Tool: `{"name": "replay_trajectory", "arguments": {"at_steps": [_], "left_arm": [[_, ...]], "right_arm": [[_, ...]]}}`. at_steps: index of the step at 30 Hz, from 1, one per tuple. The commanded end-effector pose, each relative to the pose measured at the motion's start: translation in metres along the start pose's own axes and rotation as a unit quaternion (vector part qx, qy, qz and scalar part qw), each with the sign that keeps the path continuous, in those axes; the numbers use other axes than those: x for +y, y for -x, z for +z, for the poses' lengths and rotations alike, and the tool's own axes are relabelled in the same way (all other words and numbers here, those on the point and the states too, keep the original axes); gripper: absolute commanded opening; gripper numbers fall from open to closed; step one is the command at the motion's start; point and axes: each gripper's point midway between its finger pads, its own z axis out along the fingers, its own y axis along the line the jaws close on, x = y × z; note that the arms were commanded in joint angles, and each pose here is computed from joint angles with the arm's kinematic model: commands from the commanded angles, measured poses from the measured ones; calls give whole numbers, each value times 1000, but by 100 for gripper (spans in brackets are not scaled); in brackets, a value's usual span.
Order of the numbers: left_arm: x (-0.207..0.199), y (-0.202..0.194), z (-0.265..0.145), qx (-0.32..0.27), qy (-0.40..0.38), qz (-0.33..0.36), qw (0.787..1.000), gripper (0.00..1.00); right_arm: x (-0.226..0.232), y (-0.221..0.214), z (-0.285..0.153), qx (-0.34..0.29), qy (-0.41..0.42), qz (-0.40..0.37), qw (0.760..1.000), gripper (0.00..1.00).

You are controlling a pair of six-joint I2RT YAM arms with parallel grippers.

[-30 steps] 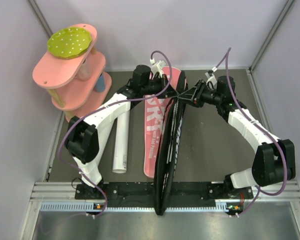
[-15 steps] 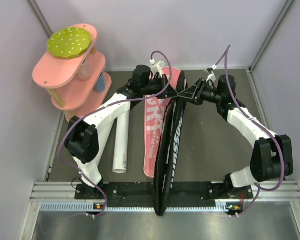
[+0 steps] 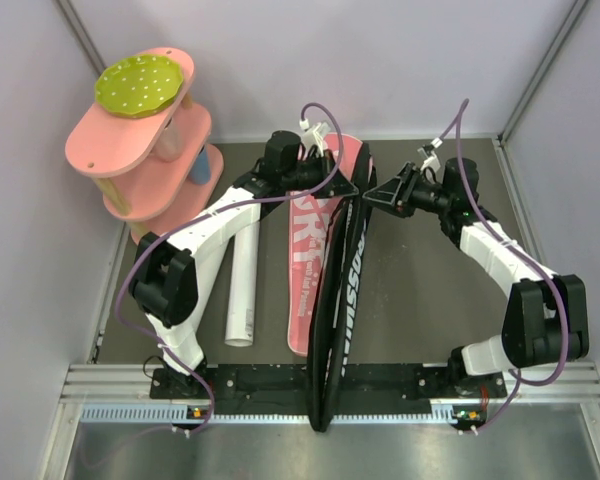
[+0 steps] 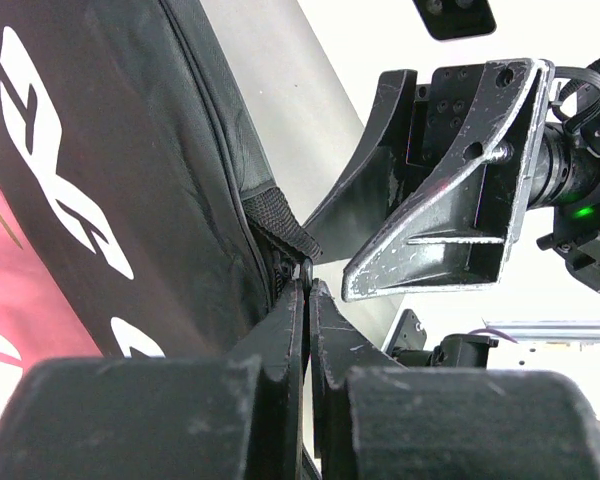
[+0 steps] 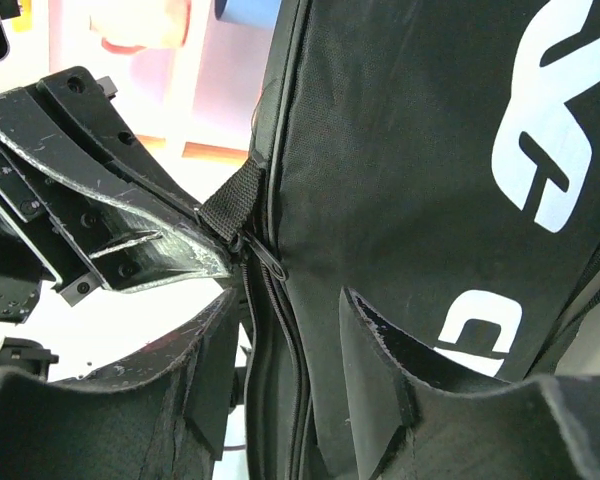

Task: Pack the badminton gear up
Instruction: Zip the racket bag at the center of the board.

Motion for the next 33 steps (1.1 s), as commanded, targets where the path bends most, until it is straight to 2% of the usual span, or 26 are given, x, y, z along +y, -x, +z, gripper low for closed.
{"name": "replay_trajectory", "arguments": {"at_steps": [1, 5, 18, 33], "left_arm": [[-31, 15, -17, -25, -38, 27, 999, 0], [-32, 15, -18, -24, -38, 24, 999, 0], [-37, 20, -17, -33, -49, 30, 998, 0], [-36, 20, -17, -33, -49, 28, 998, 0]], "right_arm": [[24, 12, -5, -10, 35, -54, 998, 43], [27, 11, -2, 3, 56, -53, 997, 38], [33, 17, 5, 4, 84, -45, 995, 38], [35, 19, 10, 8, 96, -41, 995, 18]]}}
